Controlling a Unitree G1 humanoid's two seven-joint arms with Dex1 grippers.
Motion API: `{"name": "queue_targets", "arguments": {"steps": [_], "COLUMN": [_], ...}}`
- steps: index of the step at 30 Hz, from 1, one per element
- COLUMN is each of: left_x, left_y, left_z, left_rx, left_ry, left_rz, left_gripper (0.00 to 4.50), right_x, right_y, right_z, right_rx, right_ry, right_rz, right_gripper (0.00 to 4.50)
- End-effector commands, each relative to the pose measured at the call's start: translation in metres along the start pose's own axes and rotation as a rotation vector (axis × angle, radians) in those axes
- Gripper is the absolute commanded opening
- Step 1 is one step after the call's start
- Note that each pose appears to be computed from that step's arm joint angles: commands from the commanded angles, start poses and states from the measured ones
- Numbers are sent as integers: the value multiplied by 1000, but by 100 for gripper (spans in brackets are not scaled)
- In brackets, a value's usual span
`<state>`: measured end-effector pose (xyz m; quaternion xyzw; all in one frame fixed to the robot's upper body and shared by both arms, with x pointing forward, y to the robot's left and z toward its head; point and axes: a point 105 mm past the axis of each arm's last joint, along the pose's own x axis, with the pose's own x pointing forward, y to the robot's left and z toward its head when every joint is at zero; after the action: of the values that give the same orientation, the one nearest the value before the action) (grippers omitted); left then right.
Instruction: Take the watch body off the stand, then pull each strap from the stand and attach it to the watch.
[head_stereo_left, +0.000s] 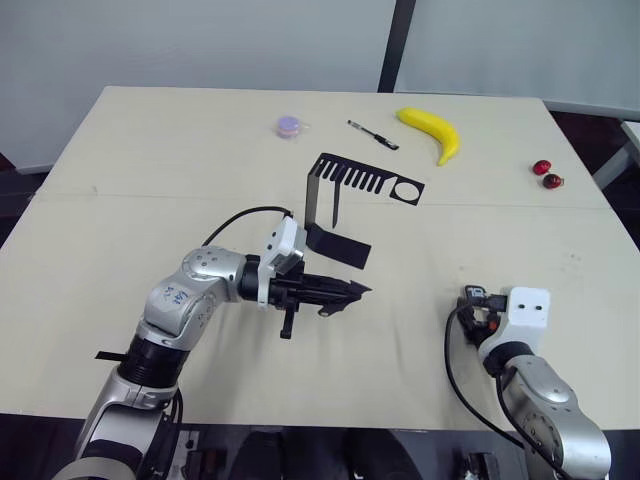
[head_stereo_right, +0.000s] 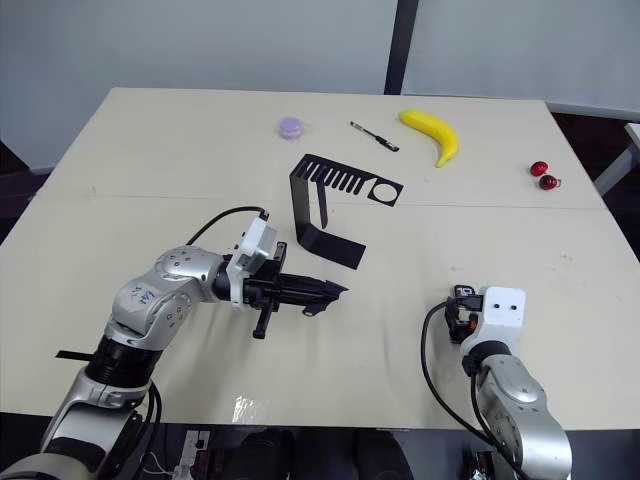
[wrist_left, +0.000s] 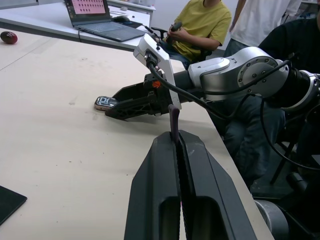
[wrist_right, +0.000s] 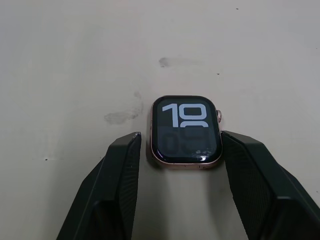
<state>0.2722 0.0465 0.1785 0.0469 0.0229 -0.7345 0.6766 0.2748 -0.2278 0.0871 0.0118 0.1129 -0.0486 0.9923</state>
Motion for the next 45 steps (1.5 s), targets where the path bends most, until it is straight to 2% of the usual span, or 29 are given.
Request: {"name": "queue_targets", "arguments": {"steps": [1, 17, 21, 25, 28, 31, 34, 39, 45], "left_x": [1, 1, 1, -2, -8, -17, -22, -21, -14], "left_y": [-3, -4, -4, -2, 1, 2, 3, 17, 24], "left_z": [6, 6, 6, 7, 9, 10, 6, 3, -1], "left_rx": [34, 40, 42, 52, 102, 167, 257, 432, 572], "left_ry": [-8, -8, -9, -4, 23, 72, 144, 247, 314], "left_rz": [-10, -1, 4, 17, 38, 47, 46, 80, 65], "left_gripper": [0, 0, 0, 0, 0, 0, 0, 0, 0], "right_x": [0, 6, 6, 4, -2, -11, -22, -39, -43], "right_y": [-4, -13, -13, -14, -6, 7, 21, 57, 81], "right_z": [0, -15, -15, -1, 27, 47, 54, 65, 62], "right_rx": [13, 31, 44, 11, -43, -117, -151, -79, -29], "right_ry": [-10, 10, 8, -23, -57, -21, 80, 229, 384], "right_rz": [-33, -56, -46, -24, 100, 281, 470, 784, 924], "right_gripper": [264, 264, 154, 152, 152, 152, 152, 152, 152]}}
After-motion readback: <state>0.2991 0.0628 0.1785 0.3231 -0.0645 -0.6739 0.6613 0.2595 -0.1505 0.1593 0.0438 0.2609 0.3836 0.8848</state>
